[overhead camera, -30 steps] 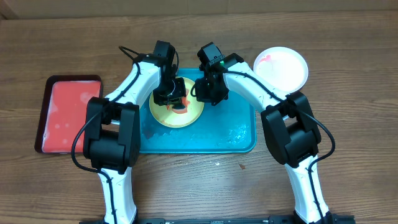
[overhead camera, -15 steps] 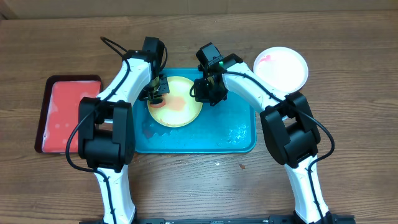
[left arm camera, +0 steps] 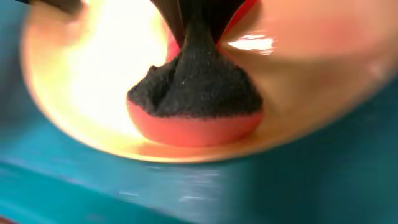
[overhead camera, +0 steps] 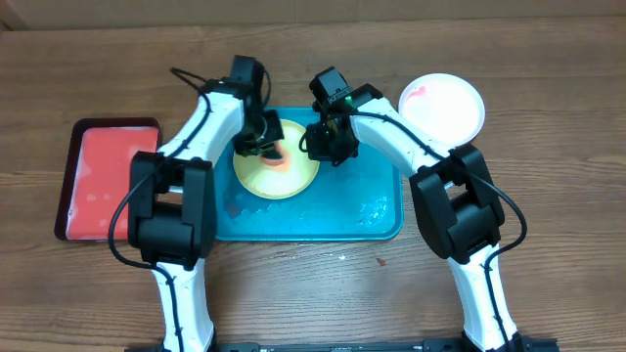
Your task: Clean dirty plates on tray and stack at the side
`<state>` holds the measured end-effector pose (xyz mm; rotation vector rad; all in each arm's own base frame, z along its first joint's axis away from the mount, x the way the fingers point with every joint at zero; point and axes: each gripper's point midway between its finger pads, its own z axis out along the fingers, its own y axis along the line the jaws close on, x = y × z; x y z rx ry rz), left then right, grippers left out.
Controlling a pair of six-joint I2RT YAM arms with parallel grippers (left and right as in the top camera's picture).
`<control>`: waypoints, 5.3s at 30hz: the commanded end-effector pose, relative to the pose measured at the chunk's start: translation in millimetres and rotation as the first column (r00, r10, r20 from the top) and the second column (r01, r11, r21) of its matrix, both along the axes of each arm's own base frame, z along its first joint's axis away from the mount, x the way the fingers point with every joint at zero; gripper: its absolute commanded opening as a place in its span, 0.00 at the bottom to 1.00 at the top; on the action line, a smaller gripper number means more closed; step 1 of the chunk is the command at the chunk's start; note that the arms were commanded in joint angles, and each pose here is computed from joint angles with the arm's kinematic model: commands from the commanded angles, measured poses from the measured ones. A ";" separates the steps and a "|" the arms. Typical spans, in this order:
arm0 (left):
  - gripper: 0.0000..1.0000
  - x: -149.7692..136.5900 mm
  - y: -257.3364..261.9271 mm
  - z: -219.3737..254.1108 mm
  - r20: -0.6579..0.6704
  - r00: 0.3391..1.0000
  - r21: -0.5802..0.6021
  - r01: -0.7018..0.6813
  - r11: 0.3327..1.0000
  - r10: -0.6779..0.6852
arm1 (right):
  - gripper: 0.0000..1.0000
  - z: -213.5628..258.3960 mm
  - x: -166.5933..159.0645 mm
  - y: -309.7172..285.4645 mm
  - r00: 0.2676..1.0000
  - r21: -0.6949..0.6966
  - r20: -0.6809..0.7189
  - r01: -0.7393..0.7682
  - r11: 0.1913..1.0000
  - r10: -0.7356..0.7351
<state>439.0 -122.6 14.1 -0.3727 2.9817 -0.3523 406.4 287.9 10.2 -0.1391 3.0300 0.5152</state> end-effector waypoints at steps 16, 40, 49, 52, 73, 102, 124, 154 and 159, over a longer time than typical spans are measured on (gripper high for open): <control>0.04 -39.1 3.2 -15.9 -0.143 0.989 0.170 0.063 0.983 -0.039 | 0.04 -11.0 -1.8 -8.2 1.000 -0.039 -0.012 0.009 0.999 -0.009; 0.04 -4.2 -7.0 -8.9 -0.048 0.998 -0.023 -0.037 0.999 0.035 | 0.04 -10.6 -0.2 -7.2 1.000 -0.034 -0.005 0.009 0.999 -0.010; 0.04 -14.6 -36.8 -5.3 -0.028 0.987 -0.094 0.154 0.984 -0.157 | 0.04 -10.8 -1.2 -7.8 1.000 -0.037 -0.009 0.009 0.999 -0.010; 0.04 -12.9 -20.8 -7.1 -0.039 0.991 -0.059 0.125 0.990 -0.128 | 0.04 -10.9 -1.5 -7.9 1.000 -0.037 -0.010 0.009 0.999 -0.010; 0.04 -0.3 161.8 119.7 0.109 0.930 0.057 -0.358 0.932 0.351 | 0.04 17.7 10.9 2.4 0.999 -0.013 0.034 0.002 1.000 -0.001; 0.04 -73.4 314.7 133.6 0.053 0.716 -0.008 -0.697 0.717 0.696 | 0.04 245.8 -28.3 54.4 0.427 -0.945 0.319 0.082 0.315 0.846; 0.04 -73.6 314.0 133.4 0.051 0.717 -0.008 -0.696 0.718 0.696 | 0.04 255.2 -13.5 78.7 0.343 -0.929 0.363 0.066 0.363 0.867; 0.04 -70.8 315.8 134.3 0.063 0.711 -0.012 -0.701 0.713 0.700 | 0.04 158.7 78.0 -213.7 0.935 0.090 0.346 -0.108 0.990 0.071; 0.04 -70.7 315.9 134.2 0.063 0.711 -0.012 -0.701 0.713 0.700 | 0.04 136.7 81.5 -280.4 0.944 0.093 0.326 0.031 0.995 -0.059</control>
